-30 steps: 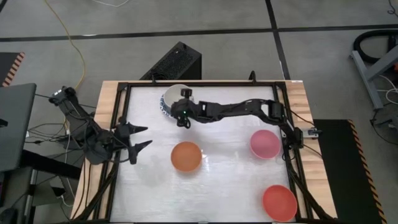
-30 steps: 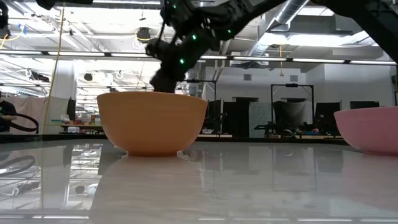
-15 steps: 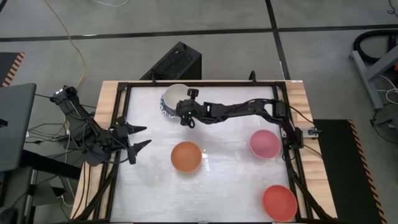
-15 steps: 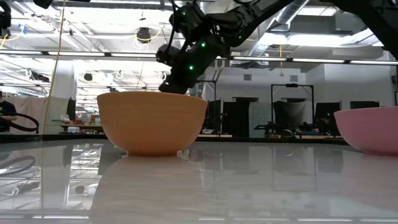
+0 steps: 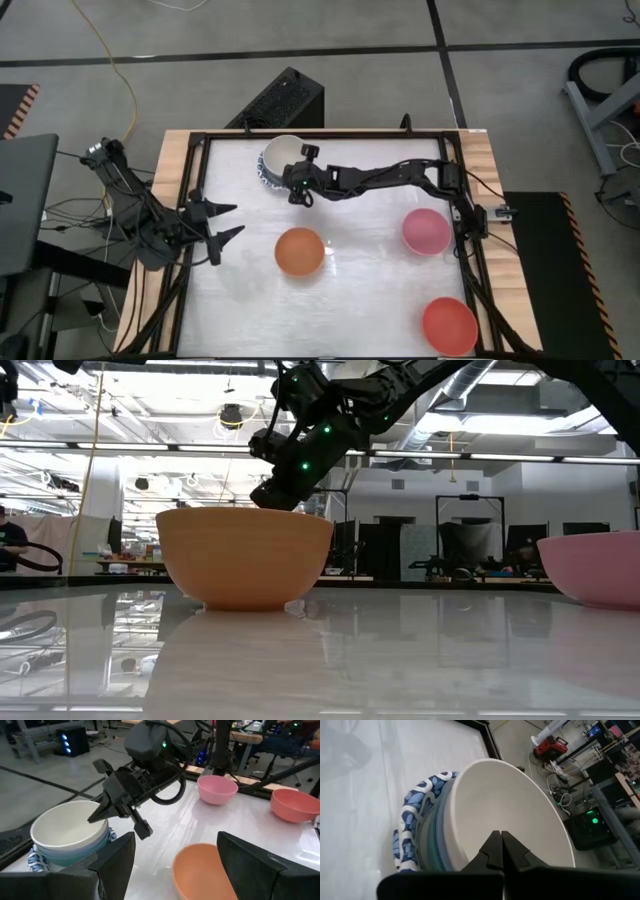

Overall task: Nest bowls inside each other
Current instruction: Stack the white bowl on the dark blue bowl

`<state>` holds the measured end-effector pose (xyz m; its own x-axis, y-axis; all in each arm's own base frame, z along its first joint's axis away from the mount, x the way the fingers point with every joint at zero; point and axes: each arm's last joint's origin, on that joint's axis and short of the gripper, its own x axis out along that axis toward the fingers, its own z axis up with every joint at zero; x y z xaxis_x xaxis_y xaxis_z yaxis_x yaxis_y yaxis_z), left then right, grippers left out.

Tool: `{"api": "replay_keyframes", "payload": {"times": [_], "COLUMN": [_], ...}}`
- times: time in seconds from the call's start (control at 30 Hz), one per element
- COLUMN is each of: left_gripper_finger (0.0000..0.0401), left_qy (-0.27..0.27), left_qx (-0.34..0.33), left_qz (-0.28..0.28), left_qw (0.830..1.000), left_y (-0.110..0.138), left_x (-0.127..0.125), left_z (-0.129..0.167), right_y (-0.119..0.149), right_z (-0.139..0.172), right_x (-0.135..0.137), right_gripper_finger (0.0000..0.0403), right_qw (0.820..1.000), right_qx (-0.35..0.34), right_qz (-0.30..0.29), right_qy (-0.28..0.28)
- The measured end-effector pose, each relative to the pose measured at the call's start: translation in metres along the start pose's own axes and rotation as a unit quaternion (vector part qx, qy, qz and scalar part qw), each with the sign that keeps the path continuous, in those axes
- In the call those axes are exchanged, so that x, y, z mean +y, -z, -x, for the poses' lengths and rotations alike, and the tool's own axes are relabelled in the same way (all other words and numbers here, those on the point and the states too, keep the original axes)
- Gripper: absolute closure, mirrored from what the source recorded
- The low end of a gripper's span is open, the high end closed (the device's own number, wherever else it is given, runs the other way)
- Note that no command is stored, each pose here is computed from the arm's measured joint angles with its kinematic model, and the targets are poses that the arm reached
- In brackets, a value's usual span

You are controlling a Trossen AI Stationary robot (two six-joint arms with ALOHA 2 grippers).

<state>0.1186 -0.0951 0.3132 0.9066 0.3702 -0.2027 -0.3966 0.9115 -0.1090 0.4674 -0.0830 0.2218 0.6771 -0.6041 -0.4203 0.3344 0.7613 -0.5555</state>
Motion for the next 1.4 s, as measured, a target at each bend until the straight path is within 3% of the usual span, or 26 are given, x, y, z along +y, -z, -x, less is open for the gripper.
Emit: {"api": "replay_keyframes", "payload": {"times": [0.37,0.57,0.73,0.87,0.93,1.13,1.4], "left_gripper_finger": [0.0131,0.0131,0.0131,0.0131,0.0131,0.0131,0.0131], "left_qy": [-0.014,-0.027,-0.049,-0.071,-0.076,-0.051,-0.059], "left_qx": [-0.01,-0.016,-0.037,-0.051,-0.051,-0.029,-0.028], "left_qz": [0.008,0.003,0.001,-0.023,-0.041,-0.062,-0.05], "left_qw": [1.0,1.0,0.998,0.996,0.995,0.996,0.997], "left_y": [0.001,0.003,0.003,0.005,0.006,0.009,0.008], "left_x": [-0.002,-0.005,-0.011,-0.017,-0.019,-0.022,-0.021], "left_z": [-0.001,-0.003,-0.006,-0.008,-0.009,-0.011,-0.016], "right_y": [-0.006,-0.033,-0.039,-0.017,0.001,0.057,0.069], "right_z": [0.004,0.039,0.07,0.087,0.092,0.085,0.053], "right_x": [0.001,-0.017,-0.04,-0.046,-0.045,-0.049,-0.038], "right_gripper_finger": [0.0398,0.0398,0.04,0.04,0.04,0.04,0.04], "right_qw": [1.0,0.998,0.997,0.993,0.988,0.968,0.958], "right_qx": [-0.017,-0.061,-0.043,-0.079,-0.121,-0.186,-0.222], "right_qz": [-0.017,-0.02,-0.031,-0.058,-0.078,-0.166,-0.18], "right_qy": [0.016,0.025,0.055,0.068,0.048,0.033,-0.022]}}
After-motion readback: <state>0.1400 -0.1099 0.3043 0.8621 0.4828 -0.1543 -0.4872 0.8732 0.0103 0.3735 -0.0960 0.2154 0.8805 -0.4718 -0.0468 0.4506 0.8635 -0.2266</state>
